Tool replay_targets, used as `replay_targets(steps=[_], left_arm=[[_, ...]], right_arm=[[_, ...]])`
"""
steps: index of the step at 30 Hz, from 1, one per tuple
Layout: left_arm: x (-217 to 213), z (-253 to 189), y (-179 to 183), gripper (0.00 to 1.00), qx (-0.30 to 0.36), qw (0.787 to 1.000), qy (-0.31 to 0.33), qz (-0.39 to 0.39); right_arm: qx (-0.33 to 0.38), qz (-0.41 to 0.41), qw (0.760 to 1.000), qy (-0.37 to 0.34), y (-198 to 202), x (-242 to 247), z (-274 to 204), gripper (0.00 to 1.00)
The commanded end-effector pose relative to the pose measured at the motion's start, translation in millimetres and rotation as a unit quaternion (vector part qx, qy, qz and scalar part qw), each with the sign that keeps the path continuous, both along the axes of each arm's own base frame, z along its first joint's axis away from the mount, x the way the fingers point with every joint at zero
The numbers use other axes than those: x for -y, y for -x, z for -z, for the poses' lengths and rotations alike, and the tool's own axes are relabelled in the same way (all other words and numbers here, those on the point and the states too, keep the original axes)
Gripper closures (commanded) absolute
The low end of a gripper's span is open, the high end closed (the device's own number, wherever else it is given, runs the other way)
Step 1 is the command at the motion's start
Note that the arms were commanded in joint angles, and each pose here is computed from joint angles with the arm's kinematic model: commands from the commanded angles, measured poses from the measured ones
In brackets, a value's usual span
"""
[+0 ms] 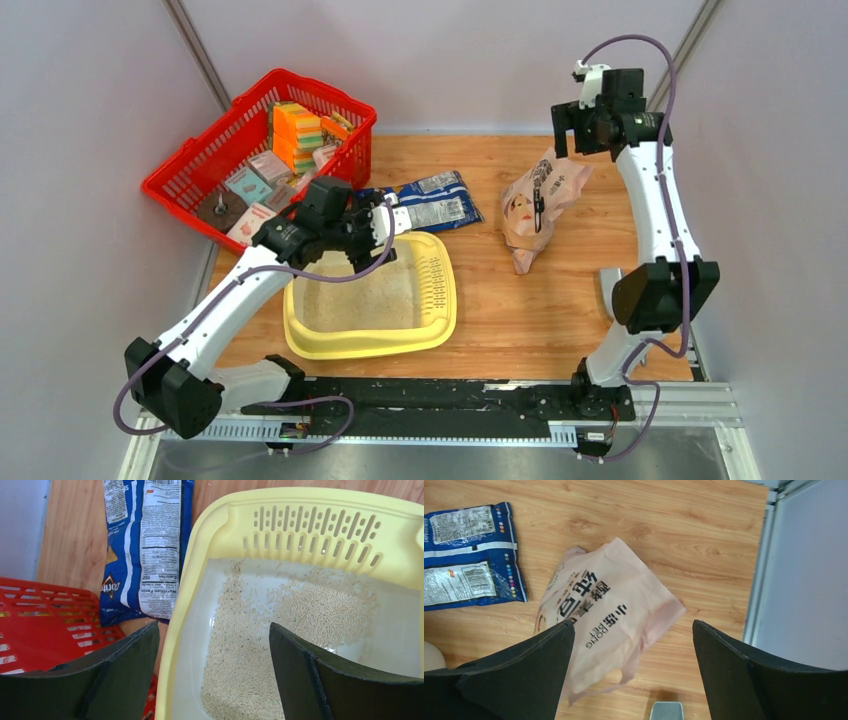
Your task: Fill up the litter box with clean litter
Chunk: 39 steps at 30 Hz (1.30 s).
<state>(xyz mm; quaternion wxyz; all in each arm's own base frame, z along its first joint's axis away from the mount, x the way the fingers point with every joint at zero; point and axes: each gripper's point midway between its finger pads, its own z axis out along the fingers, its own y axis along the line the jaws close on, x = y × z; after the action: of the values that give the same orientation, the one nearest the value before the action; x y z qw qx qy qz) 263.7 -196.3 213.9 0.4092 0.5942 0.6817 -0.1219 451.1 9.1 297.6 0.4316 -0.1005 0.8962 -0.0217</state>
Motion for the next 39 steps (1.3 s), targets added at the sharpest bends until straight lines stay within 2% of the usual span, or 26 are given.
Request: replay_targets(steps=[1, 9, 14, 17, 21, 22, 24, 25, 27, 28, 31, 32, 33, 36, 39], left_arm=[[8.3, -15.8, -4.0, 0.12, 0.008, 1.0, 0.021, -0.004], [1.1, -9.5, -1.5, 0.12, 0.012, 1.0, 0.014, -0.016], [0.7, -8.0, -2.3, 0.12, 0.014, 1.0, 0.013, -0.015], [1.4, -8.1, -4.3, 0.12, 0.016, 1.0, 0.014, -0.017], [1.8, -5.7, -4.5, 0.12, 0.014, 1.0, 0.015, -0.019], [1.0, -4.1, -5.0, 0.12, 0.012, 1.0, 0.015, -0.023], [1.8, -2.9, -4.6, 0.12, 0.01, 1.0, 0.016, -0.023], [2.2, -4.2, -4.6, 0.12, 0.011, 1.0, 0.018, -0.023], [2.9, -4.0, -4.7, 0.12, 0.009, 1.0, 0.018, -0.022], [3.2, -2.8, -4.5, 0.12, 0.007, 1.0, 0.018, -0.022], [4.3, -1.4, -7.0, 0.12, 0.003, 1.0, 0.015, -0.022], [4.8, -2.0, -7.6, 0.12, 0.002, 1.0, 0.015, -0.023], [4.1, -1.3, -8.9, 0.12, 0.0, 1.0, 0.013, -0.027], [5.8, -0.3, -10.2, 0.13, -0.008, 0.999, 0.012, -0.029], [7.3, 0.5, -10.6, 0.13, -0.011, 0.999, 0.014, -0.029]], right_arm=[[-0.031, 0.0, 0.998, -0.063, -13.6, -25.9, 16.8, 0.07], [-0.09, 0.008, 0.992, -0.084, -19.9, -55.2, 60.3, 0.07], [-0.145, 0.009, 0.985, -0.089, -6.2, -78.7, 97.9, 0.07], [-0.175, 0.008, 0.98, -0.094, 3.3, -88.8, 117.8, 0.12], [-0.184, -0.006, 0.979, -0.093, 7.6, -95.0, 125.2, 0.3], [-0.181, -0.012, 0.979, -0.094, 8.0, -96.7, 123.1, 0.41], [-0.179, -0.031, 0.979, -0.093, 8.3, -99.5, 122.8, 0.52], [-0.174, -0.054, 0.98, -0.083, 8.9, -101.1, 121.3, 0.66], [-0.17, -0.097, 0.978, -0.068, 11.5, -105.8, 120.9, 0.77], [-0.165, -0.123, 0.976, -0.064, 14.3, -111.2, 118.1, 0.87], [-0.154, -0.205, 0.965, -0.045, 24.5, -124.1, 108.7, 0.91], [-0.153, -0.24, 0.957, -0.056, 30.7, -134.9, 103.5, 0.92], [-0.157, -0.278, 0.947, -0.038, 40.4, -136.4, 100.9, 0.93], [-0.157, -0.321, 0.934, -0.005, 58.0, -138.2, 88.6, 1.0], [-0.15, -0.368, 0.917, 0.037, 75.0, -128.4, 77.5, 1.0]])
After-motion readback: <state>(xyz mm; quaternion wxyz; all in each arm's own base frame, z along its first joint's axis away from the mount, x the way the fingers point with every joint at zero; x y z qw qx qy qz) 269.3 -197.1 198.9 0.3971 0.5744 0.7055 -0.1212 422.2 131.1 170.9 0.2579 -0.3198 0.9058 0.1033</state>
